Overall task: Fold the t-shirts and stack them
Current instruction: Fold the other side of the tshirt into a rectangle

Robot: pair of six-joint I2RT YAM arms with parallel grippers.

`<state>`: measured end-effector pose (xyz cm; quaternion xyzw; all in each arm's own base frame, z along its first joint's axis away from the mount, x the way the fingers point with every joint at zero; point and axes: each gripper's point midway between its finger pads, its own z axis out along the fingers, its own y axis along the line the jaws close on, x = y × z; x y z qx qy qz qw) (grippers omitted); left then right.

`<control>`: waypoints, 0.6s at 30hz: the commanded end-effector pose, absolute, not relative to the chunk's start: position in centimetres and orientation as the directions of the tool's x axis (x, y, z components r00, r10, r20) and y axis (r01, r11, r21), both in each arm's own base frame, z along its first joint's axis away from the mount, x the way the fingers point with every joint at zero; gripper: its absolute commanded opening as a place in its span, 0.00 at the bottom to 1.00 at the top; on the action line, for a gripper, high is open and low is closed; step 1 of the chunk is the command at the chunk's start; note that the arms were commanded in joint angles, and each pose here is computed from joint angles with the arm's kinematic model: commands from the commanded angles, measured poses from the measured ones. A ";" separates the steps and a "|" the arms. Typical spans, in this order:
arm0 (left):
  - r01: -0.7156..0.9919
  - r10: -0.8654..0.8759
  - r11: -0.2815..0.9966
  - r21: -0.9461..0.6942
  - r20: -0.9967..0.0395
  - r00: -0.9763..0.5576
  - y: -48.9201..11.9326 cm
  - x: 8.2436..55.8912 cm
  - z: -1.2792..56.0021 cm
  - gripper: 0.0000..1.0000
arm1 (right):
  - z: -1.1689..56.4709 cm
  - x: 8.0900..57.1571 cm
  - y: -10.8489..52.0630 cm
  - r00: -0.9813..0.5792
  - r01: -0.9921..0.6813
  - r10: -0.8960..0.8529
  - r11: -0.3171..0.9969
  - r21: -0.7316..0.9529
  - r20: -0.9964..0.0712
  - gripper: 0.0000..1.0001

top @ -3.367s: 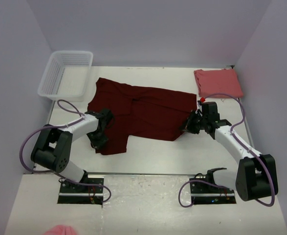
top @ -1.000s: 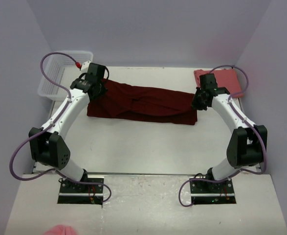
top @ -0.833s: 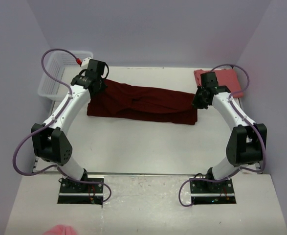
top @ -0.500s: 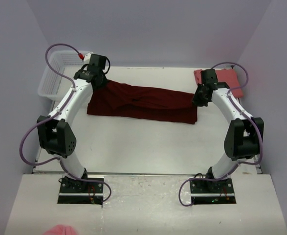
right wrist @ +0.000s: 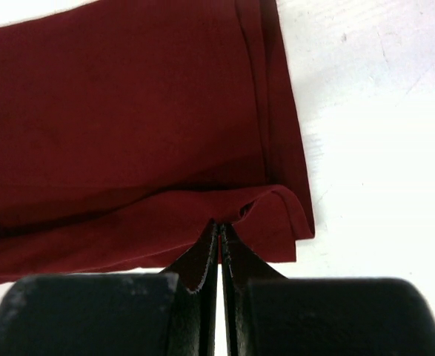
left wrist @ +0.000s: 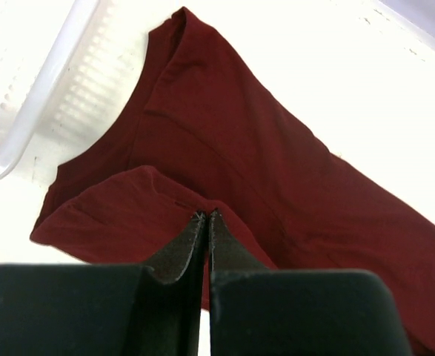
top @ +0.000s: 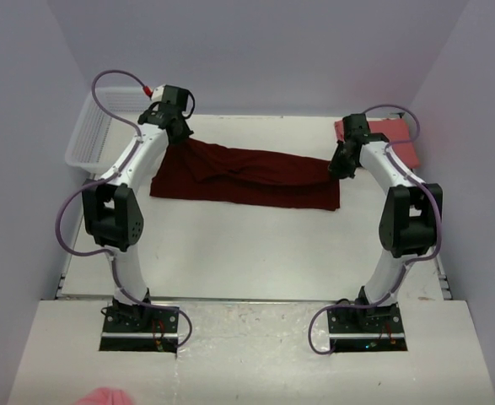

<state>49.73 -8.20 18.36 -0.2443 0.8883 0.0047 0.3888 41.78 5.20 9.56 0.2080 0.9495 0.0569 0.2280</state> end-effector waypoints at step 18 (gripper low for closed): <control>-0.117 -0.341 0.940 -0.321 -0.886 -0.313 -9.9 56.1 30.6 0.77 | 19.4 49.9 3.7 -0.702 0.251 0.328 0.944 0.212 -0.632 0.69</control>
